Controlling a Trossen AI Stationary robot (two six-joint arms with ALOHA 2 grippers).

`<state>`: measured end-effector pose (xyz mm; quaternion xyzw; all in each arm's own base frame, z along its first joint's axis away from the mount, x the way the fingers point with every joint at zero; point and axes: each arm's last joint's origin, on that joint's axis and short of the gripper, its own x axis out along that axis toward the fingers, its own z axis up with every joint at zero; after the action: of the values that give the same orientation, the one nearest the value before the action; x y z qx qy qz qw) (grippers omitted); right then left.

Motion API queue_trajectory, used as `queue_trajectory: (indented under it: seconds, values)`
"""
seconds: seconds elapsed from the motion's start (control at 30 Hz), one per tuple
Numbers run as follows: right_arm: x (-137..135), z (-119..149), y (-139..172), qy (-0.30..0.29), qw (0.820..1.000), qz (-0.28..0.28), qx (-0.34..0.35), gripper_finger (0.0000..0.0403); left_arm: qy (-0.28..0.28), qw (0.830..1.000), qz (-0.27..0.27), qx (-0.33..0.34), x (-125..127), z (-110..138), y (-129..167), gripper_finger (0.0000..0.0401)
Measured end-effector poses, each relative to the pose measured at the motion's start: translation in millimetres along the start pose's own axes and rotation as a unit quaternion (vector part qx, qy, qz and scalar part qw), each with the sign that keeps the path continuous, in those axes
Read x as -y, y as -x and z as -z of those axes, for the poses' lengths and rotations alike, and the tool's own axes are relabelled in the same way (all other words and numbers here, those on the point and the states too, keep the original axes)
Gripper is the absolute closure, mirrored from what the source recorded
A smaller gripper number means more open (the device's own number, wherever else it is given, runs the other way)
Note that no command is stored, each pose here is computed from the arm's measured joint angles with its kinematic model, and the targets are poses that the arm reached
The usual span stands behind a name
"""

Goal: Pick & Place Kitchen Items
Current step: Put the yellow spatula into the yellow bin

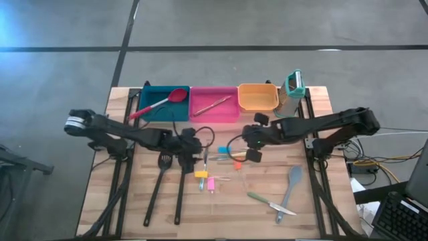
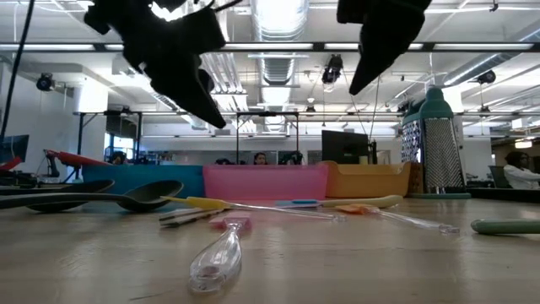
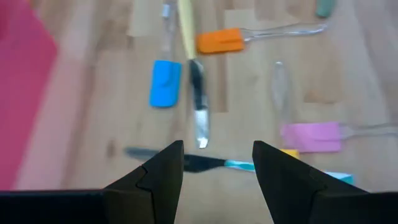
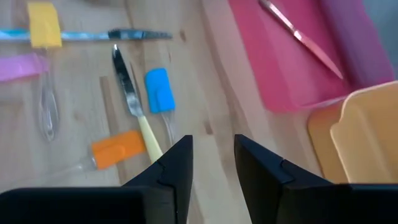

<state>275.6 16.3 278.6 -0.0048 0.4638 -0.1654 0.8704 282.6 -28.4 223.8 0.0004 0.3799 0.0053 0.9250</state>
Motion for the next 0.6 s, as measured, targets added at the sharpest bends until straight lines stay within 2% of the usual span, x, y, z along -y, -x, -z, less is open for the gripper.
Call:
queue_trajectory:
  seconds: [0.4,0.6]
  values:
    - [23,13,26,-0.038,0.993,-0.01,0.112,0.0294,0.025,0.996,0.051,-0.074,16,-18,-7,0.0204]
    - [33,10,27,-0.028,0.993,0.012,0.118,0.0302,0.02,0.995,0.054,-0.078,23,-17,-9,0.0204]
